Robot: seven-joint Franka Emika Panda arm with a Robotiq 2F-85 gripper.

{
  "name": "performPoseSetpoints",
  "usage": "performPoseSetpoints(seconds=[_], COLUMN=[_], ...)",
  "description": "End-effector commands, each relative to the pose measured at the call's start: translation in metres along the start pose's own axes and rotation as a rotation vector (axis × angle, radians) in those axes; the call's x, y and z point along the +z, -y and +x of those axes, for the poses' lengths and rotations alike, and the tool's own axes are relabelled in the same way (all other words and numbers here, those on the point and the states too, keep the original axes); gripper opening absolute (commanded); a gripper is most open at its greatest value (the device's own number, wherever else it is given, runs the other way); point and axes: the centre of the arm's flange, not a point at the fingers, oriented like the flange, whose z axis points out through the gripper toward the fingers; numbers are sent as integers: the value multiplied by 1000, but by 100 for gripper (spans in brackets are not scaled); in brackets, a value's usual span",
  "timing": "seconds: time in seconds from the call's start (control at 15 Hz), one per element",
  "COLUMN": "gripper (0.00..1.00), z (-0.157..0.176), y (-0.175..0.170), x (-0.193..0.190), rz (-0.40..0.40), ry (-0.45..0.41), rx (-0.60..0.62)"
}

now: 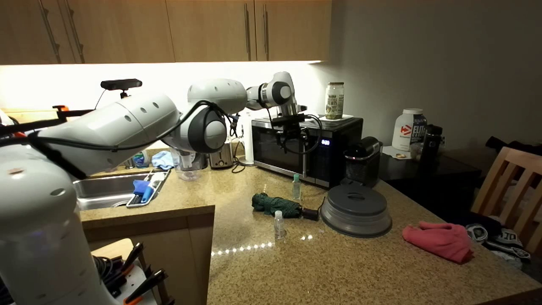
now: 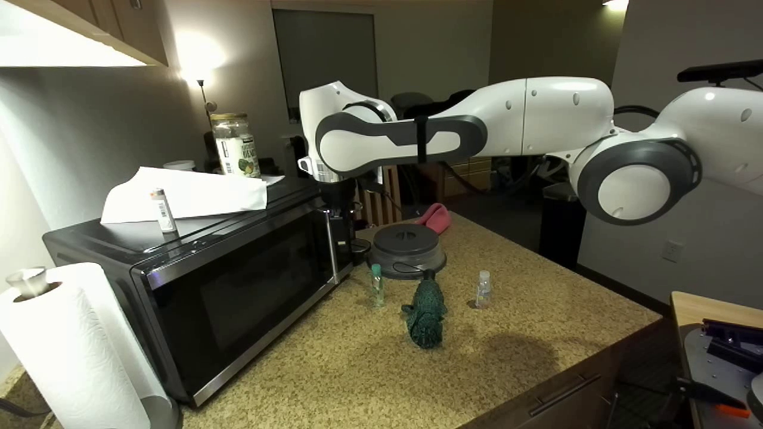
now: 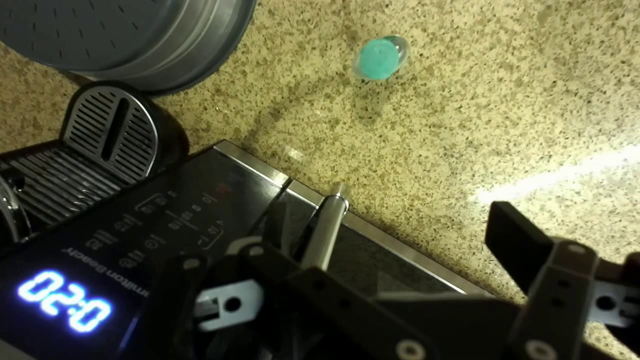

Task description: Open the microwave

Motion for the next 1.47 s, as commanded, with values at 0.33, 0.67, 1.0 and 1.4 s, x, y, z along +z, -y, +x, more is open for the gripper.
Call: performPoseSetpoints(seconds=[0.33,0.67,1.0,1.4], gripper=[100,100,100,100], z=[3,11,14,13], y=[-2,-4,-13,-37], x=[0,-1,0,0], rz=[-10,-16,-29,-39], ry=[-13,-56,-96,-139], rx=[45,182,289,407])
